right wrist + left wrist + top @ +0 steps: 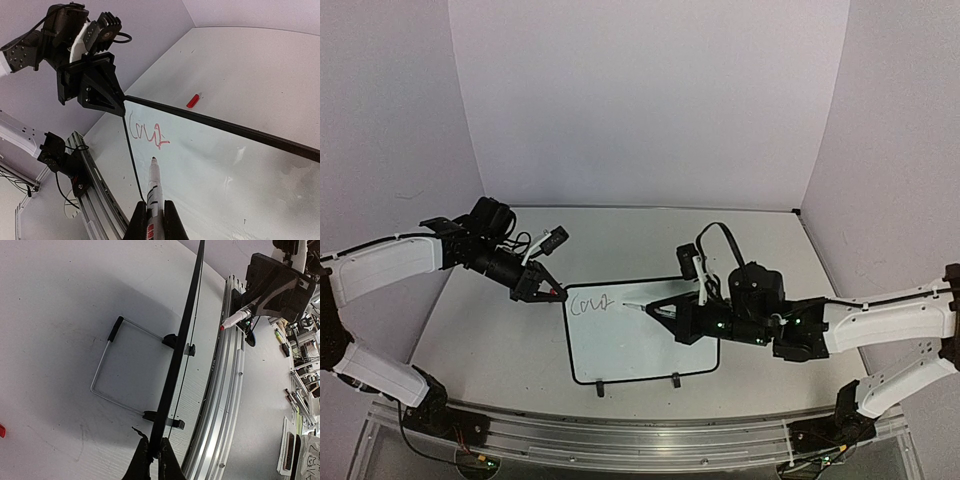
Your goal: Write a sentence on the whiteboard
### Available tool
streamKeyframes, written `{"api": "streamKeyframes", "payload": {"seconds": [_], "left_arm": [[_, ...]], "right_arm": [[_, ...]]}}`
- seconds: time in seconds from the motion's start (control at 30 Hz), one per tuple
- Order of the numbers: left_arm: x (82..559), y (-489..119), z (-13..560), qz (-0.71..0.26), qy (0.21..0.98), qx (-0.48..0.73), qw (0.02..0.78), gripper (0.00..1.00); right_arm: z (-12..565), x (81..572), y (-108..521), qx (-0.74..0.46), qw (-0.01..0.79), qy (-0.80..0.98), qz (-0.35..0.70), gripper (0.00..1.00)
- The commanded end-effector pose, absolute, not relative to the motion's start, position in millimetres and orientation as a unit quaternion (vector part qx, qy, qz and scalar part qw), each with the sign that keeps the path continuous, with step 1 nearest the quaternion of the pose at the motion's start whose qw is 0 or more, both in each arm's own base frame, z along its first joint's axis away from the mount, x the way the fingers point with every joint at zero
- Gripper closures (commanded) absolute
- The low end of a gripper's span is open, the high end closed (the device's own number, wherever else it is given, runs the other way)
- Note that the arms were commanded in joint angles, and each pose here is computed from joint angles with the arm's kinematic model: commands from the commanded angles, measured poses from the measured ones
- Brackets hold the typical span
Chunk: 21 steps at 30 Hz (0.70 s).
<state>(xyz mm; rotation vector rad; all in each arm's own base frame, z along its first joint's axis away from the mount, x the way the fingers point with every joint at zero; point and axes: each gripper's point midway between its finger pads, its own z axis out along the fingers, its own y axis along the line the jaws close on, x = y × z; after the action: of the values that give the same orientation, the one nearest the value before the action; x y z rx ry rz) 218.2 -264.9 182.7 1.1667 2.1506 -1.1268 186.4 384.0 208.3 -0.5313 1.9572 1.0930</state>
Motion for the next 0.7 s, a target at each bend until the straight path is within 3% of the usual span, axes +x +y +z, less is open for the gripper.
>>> {"api": "streamKeyframes", "payload": {"seconds": [0.0,0.67], "left_arm": [[225.6,-264.1,178.9,-0.378,0.787,0.428,0.234,1.0],[225.1,-264.4,177.8,-0.378,0.788,0.428,0.231,1.0]], "right_arm": [[221.8,187.0,390.9,-0.215,0.408,0.754,0.468,1.0],[208.3,219.0,389.7,-0.157,0.437,0.776,0.426,1.0]]}}
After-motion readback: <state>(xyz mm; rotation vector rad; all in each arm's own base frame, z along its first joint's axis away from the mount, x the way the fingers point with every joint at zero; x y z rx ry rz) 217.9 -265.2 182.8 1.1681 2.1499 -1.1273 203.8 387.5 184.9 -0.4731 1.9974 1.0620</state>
